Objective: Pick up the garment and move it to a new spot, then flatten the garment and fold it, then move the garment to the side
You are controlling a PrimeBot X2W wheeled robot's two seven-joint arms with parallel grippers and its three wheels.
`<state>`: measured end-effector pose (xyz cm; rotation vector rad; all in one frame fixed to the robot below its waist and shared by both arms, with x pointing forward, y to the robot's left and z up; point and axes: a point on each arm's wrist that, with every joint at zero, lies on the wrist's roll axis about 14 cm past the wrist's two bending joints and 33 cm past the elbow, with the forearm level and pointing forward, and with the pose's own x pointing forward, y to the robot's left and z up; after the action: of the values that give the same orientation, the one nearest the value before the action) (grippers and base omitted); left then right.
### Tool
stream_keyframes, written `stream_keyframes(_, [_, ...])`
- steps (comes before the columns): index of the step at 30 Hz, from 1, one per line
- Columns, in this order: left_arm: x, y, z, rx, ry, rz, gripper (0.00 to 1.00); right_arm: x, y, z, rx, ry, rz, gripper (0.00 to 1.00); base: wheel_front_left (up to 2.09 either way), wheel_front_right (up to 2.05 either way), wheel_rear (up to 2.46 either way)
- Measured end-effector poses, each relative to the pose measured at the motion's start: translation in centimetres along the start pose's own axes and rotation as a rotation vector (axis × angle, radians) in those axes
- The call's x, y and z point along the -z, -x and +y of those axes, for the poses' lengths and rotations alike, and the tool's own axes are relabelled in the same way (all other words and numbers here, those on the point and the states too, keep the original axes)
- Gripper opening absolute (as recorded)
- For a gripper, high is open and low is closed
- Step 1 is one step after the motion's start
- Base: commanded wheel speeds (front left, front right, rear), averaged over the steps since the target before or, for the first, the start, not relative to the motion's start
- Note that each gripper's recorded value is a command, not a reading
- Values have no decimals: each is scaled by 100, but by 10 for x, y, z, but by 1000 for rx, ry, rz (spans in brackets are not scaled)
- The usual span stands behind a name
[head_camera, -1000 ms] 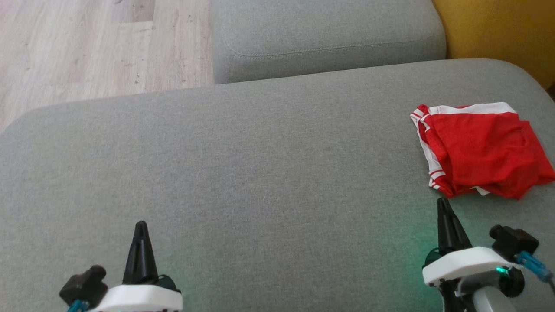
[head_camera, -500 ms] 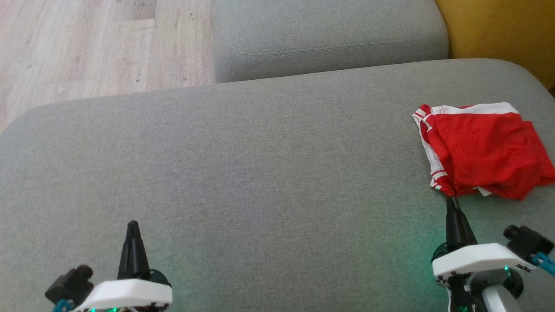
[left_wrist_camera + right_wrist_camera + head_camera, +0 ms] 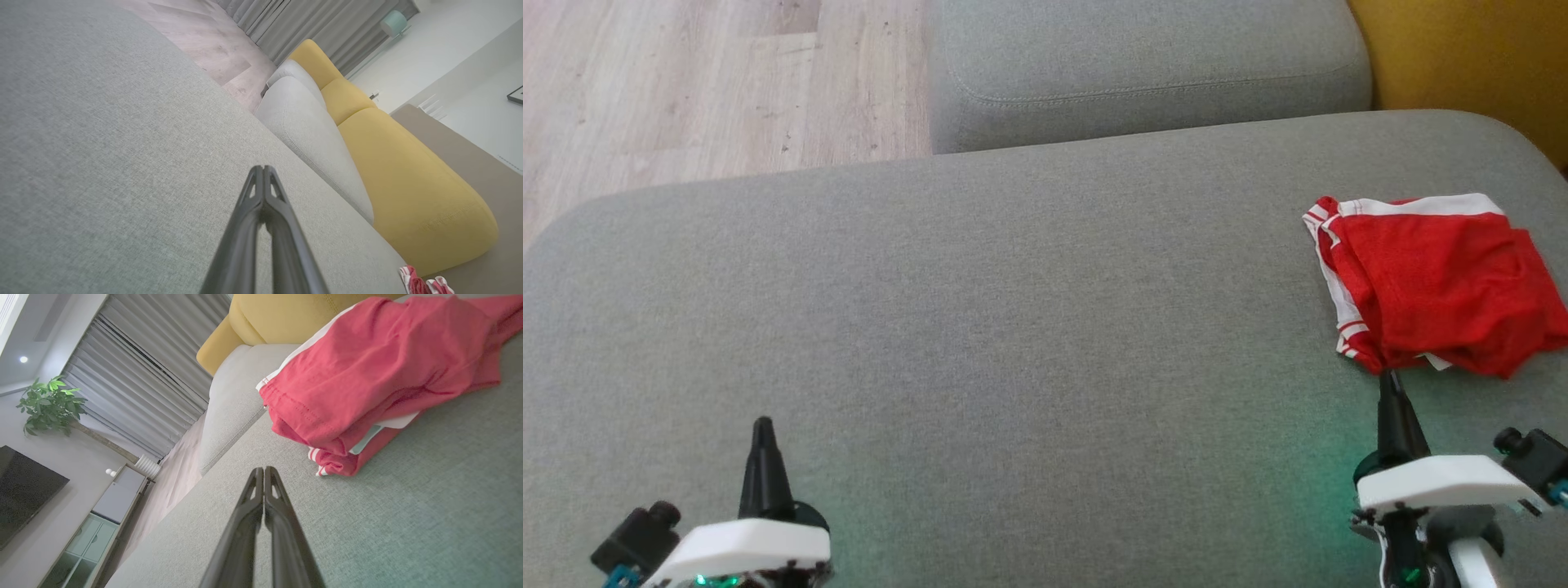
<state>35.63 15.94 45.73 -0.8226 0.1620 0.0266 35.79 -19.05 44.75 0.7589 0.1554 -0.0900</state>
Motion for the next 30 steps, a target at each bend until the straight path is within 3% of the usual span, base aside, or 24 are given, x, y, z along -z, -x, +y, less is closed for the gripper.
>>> stream_keyframes(30, [-14,-8,5,-10,313,-6,0,-12,-4,-1,7,-342,-12,0,0,0,0])
